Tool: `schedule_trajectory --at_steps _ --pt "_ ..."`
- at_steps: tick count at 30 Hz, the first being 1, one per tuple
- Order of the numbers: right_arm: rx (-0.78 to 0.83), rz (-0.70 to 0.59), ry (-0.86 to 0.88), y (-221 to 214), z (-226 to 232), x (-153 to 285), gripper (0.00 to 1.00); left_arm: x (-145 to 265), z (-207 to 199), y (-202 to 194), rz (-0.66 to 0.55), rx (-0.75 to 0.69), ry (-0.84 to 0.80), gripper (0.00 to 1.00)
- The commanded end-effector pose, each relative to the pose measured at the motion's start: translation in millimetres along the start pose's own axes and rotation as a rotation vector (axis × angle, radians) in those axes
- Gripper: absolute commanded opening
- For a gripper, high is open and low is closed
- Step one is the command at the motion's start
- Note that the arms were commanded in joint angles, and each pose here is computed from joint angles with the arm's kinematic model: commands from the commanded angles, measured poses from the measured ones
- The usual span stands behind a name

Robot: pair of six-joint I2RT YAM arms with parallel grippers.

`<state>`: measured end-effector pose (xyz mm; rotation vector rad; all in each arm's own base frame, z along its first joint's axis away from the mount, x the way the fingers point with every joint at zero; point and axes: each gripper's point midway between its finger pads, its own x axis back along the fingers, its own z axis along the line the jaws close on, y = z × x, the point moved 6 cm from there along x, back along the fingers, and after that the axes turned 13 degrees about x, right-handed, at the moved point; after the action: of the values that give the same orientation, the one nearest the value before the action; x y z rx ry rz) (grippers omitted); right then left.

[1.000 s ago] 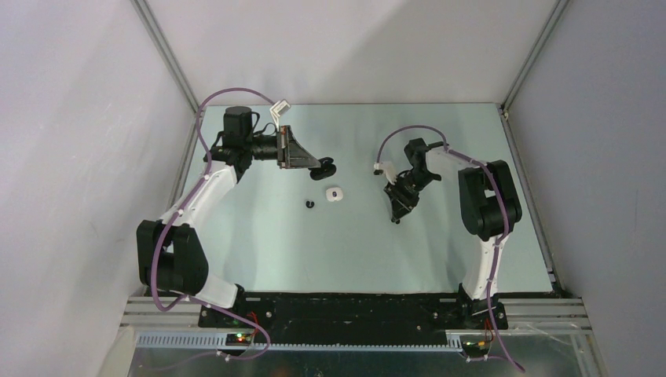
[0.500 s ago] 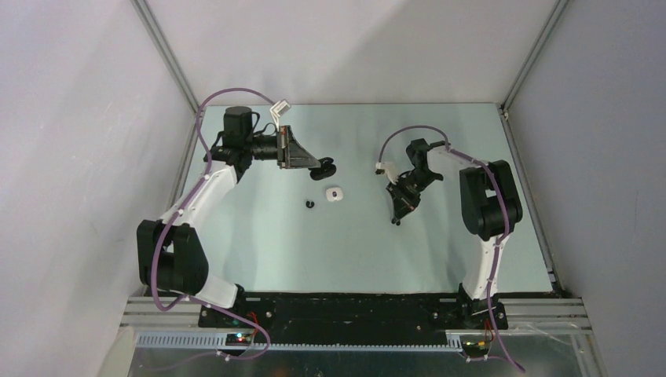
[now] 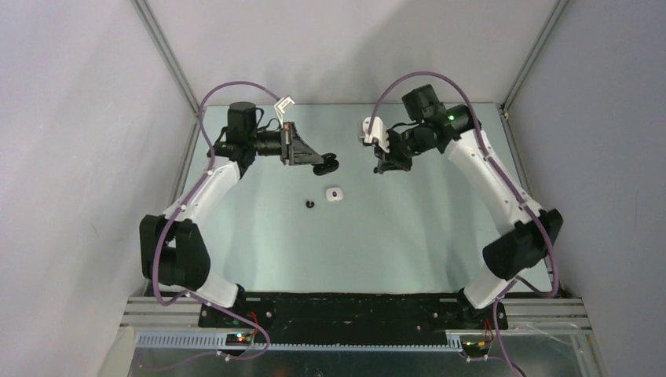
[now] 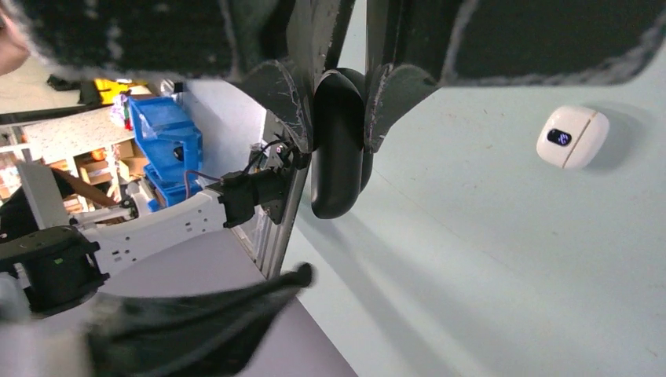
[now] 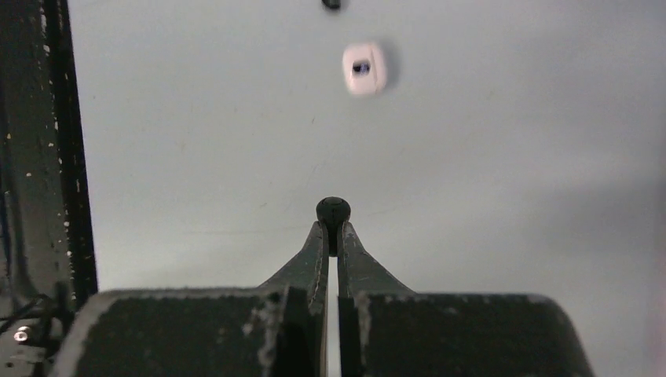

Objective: Insert the wireless bluetooth earbuds into the charging case
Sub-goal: Place the earbud in the charging case.

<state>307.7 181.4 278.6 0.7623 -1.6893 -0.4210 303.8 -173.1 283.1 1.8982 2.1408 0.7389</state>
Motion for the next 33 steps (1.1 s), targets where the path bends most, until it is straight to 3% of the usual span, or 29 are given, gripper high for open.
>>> schedule_trajectory --at_steps 1,6,11,33 --pt "0.212 -0.024 -0.046 53.7 7.8 29.3 0.0 -8.4 -13.3 13.9 0.001 -0.146 -0.03 0.0" --pt "0.312 -0.103 -0.109 106.3 2.4 37.0 0.0 -15.2 -19.3 16.8 0.001 -0.208 -0.03 0.0" --pt "0.378 -0.102 -0.097 126.2 4.9 22.9 0.0 -17.8 -23.2 13.8 0.001 -0.222 -0.026 0.0" --pt "0.536 -0.022 -0.103 131.6 -6.2 -10.5 0.0 -21.7 -28.2 0.9 0.029 -0.177 -0.03 0.0"
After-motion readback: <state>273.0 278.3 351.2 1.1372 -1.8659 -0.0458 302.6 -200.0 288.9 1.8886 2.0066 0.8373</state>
